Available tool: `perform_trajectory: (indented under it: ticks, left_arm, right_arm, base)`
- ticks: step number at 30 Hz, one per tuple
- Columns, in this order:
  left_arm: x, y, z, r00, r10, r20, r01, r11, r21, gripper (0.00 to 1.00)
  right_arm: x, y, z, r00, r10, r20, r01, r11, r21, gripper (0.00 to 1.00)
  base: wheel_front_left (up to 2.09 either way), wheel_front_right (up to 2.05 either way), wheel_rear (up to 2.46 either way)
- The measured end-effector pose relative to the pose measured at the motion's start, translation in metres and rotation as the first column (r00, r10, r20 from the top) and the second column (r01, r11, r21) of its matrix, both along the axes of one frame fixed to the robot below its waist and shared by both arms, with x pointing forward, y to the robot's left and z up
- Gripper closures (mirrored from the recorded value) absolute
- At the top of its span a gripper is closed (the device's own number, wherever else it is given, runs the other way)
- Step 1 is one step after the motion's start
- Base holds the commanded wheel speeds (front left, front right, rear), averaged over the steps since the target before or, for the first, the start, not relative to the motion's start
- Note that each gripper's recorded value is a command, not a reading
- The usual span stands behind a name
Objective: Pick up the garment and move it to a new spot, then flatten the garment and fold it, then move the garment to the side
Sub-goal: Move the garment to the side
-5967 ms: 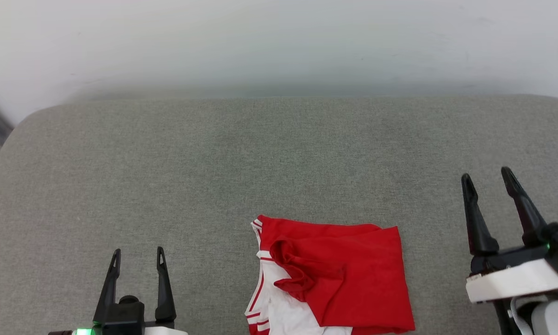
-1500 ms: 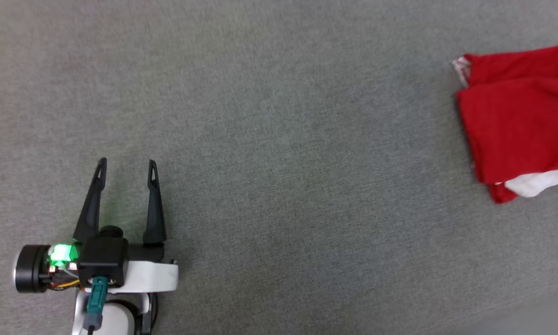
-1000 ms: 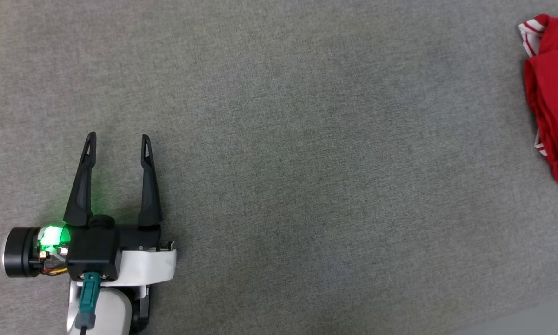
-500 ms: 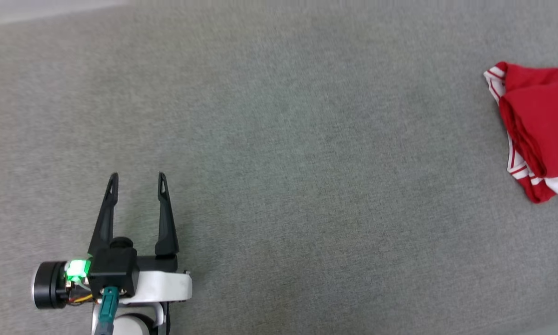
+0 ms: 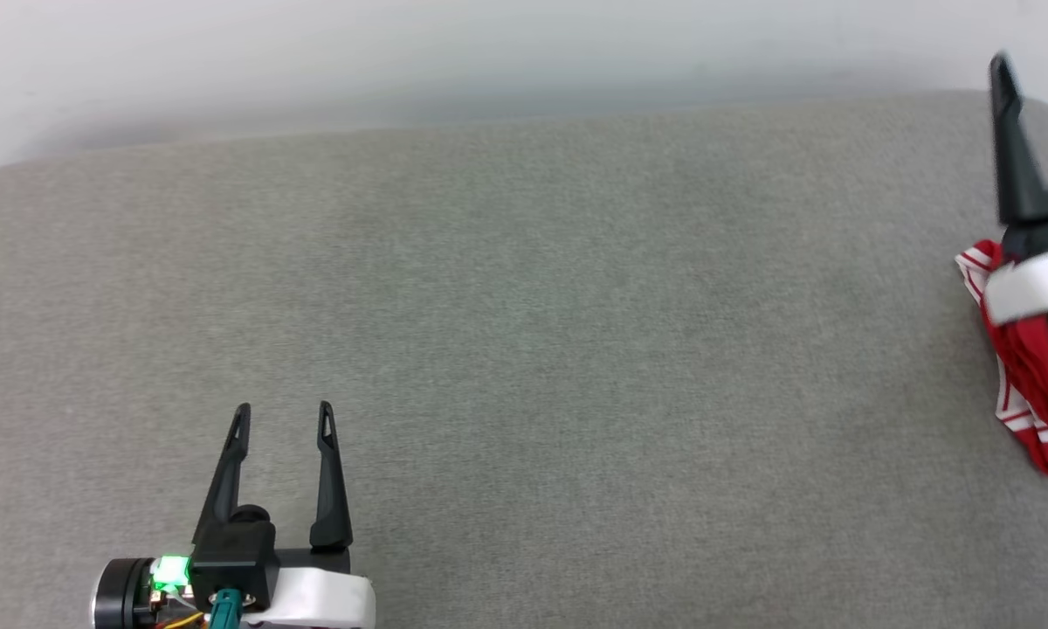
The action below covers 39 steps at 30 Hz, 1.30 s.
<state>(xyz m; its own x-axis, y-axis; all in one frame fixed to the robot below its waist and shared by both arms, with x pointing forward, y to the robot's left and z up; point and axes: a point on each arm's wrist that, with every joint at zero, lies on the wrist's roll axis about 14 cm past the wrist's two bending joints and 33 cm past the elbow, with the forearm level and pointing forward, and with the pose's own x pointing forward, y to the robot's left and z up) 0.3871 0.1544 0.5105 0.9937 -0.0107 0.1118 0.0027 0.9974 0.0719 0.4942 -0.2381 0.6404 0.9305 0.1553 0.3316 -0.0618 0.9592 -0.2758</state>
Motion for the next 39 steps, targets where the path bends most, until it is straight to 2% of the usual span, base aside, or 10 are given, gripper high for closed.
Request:
perform_trajectory:
  ticks: [9,19,28,39]
  left_arm:
    - [-0.026,0.016,0.009,0.999,0.049,0.017,-0.049,0.999,0.002,0.0]
    - [-0.047,0.02,0.009,0.998,0.065,0.014,-0.065,0.998,-0.004,0.0]
    - [-0.057,0.022,0.004,0.997,0.073,-0.001,-0.073,0.997,-0.005,0.0]
    - [-0.067,0.024,-0.002,0.997,0.068,-0.021,-0.069,0.998,-0.012,0.0]
  right_arm:
    - [-0.045,0.046,-0.035,0.996,0.086,-0.033,-0.08,0.984,0.158,0.0]
    - [-0.103,0.052,-0.085,0.988,0.052,-0.142,-0.011,0.96,0.281,0.0]
    - [-0.139,0.05,-0.107,0.979,0.02,-0.201,0.048,0.944,0.327,0.0]
    - [-0.158,0.048,-0.112,0.977,0.005,-0.214,0.07,0.937,0.343,0.0]
  base:
    - [0.0,0.0,0.0]
    - [0.0,0.0,0.0]
    - [0.0,0.0,0.0]
    - [0.0,0.0,0.0]
